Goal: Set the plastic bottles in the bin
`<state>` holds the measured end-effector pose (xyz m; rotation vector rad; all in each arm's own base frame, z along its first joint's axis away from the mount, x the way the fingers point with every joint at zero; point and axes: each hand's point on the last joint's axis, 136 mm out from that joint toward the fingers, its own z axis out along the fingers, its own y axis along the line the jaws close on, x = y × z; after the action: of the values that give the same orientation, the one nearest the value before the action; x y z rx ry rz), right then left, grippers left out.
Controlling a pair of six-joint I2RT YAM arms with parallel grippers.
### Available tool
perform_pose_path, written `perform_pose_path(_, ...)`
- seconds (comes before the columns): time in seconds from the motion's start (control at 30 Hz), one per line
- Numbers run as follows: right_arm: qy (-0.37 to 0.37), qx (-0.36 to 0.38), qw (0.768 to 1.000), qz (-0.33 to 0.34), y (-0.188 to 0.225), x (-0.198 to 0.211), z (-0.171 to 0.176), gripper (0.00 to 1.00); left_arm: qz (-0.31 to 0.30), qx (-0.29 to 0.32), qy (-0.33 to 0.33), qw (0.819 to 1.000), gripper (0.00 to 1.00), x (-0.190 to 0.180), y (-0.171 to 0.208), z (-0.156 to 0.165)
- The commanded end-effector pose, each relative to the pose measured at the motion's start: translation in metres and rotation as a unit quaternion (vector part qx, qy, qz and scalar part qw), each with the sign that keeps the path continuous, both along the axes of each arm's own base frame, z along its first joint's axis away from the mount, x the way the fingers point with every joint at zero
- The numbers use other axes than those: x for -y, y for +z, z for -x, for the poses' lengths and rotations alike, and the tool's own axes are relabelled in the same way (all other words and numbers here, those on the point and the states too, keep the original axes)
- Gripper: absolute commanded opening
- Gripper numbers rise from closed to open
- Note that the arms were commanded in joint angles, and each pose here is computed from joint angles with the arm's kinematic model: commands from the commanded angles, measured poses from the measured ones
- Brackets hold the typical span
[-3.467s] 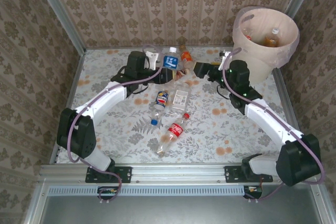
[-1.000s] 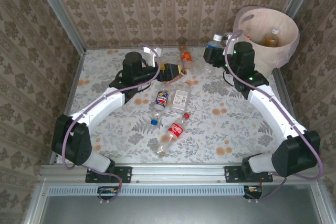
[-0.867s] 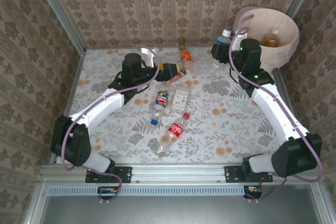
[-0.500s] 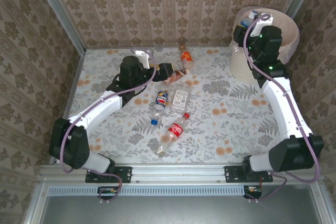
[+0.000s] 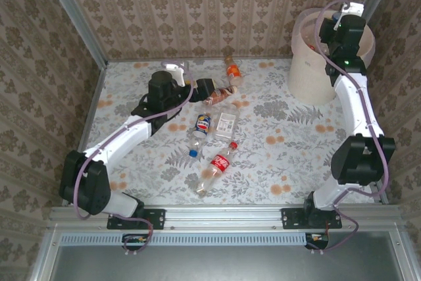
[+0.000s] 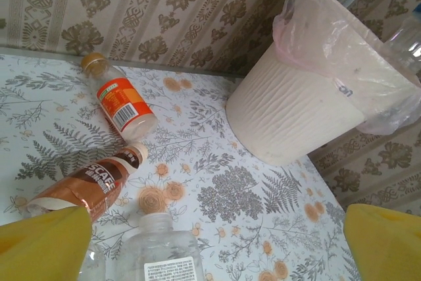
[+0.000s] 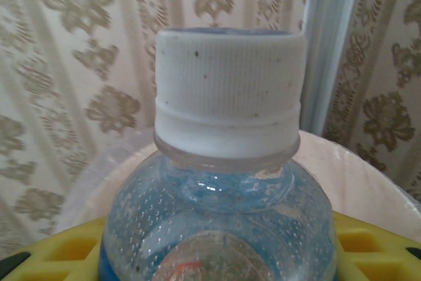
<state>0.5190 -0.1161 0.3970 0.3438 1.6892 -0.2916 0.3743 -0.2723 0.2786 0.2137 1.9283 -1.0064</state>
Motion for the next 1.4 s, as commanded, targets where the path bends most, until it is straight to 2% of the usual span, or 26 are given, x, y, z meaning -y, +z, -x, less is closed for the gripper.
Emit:
perform_pose_path(0.0, -0.07, -0.023, 0.996, 0.047, -0.005, 0.03, -0.003, 0.47, 0.0, -0.004, 0.014, 1.0, 1.0, -0.009, 0.002, 0.003)
perform_pose_path(0.13, -0.144, -0.066, 0.984, 0.076, -0.02, 0.063, -0.007, 0.51, -0.001, -0.006, 0.017, 1.0, 1.0, -0.01, 0.0, 0.002)
perform_pose_path(0.23, -0.22, -0.102, 0.967, 0.076, -0.029, 0.094, 0.0, 0.67, -0.004, -0.01, 0.02, 1.0, 1.0, -0.011, -0.003, 0.001)
perform_pose_path(0.37, -0.242, -0.107, 0.961, 0.079, -0.03, 0.098, 0.003, 0.81, -0.003, -0.012, 0.025, 1.0, 1.0, -0.013, -0.004, -0.001)
perform_pose_path(0.5, -0.231, -0.107, 0.965, 0.059, -0.032, 0.094, 0.004, 0.87, -0.002, -0.019, 0.024, 1.0, 1.0, -0.012, -0.007, -0.002)
perform_pose_path(0.67, -0.195, -0.1, 0.975, 0.035, -0.026, 0.08, 0.009, 1.0, -0.001, -0.025, 0.031, 0.999, 1.0, -0.015, -0.009, -0.003)
perform_pose_path(0.93, -0.104, -0.064, 0.992, -0.003, -0.01, 0.043, 0.025, 1.0, 0.003, -0.046, 0.049, 0.998, 1.0, -0.021, -0.019, -0.011)
perform_pose_path(1.13, 0.016, -0.055, 0.997, -0.046, -0.004, -0.016, 0.039, 1.0, 0.005, -0.07, 0.07, 0.995, 1.0, -0.028, -0.032, -0.017)
perform_pose_path(1.37, 0.14, -0.051, 0.986, -0.081, -0.019, -0.102, 0.059, 1.0, 0.009, -0.095, 0.086, 0.992, 1.0, -0.031, -0.044, -0.02)
